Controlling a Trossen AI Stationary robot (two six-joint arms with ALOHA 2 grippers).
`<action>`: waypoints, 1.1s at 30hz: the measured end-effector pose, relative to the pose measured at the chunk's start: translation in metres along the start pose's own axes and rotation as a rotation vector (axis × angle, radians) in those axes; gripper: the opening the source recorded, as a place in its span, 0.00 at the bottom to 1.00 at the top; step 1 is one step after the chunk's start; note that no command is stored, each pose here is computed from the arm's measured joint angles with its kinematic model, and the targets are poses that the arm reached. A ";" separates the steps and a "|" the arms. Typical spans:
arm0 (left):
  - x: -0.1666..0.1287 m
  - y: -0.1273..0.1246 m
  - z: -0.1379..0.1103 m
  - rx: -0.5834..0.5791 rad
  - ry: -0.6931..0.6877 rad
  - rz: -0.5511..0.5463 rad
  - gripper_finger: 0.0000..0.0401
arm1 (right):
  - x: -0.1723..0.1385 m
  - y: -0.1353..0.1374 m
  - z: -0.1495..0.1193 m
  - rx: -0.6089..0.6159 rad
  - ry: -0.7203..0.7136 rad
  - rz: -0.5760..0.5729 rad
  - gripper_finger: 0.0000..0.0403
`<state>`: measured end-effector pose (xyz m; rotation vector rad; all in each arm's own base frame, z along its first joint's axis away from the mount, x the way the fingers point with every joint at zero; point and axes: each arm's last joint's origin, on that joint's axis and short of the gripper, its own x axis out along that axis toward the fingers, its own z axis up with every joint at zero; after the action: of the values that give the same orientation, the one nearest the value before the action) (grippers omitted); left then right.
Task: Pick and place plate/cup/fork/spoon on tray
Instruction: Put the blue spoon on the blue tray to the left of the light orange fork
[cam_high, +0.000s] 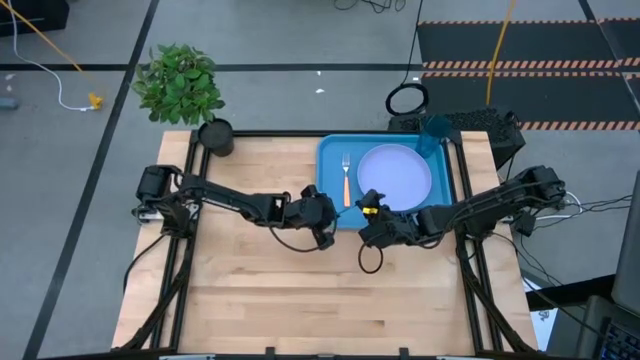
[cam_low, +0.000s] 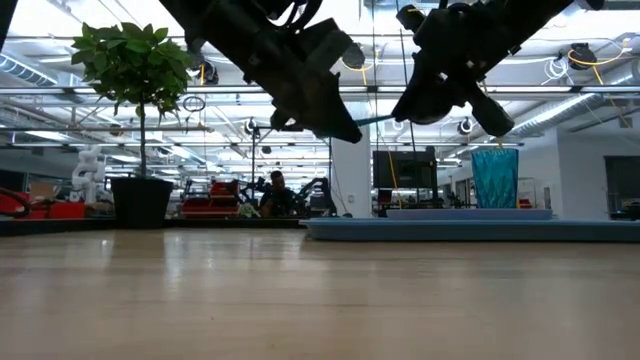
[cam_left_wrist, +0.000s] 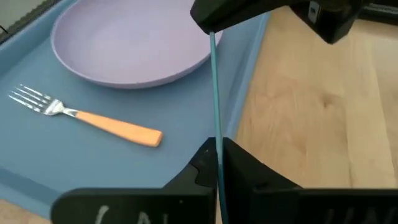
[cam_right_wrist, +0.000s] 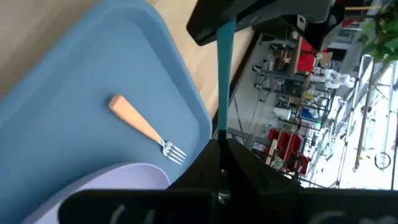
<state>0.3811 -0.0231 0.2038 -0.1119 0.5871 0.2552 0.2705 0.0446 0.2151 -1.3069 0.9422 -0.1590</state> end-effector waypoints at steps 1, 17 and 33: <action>-0.002 0.002 0.002 -0.003 -0.004 0.003 0.03 | 0.000 -0.001 0.000 0.003 0.000 -0.002 0.00; -0.037 0.018 0.006 0.027 0.043 0.017 0.01 | -0.023 -0.024 0.027 0.389 -0.158 -0.264 0.35; -0.035 0.021 -0.011 -0.036 -0.436 0.015 0.01 | -0.066 -0.033 0.042 1.123 -0.638 -0.020 0.43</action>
<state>0.3417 -0.0122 0.2137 -0.0830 0.1502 0.2942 0.2699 0.1047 0.2751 -0.2635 0.1781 -0.2213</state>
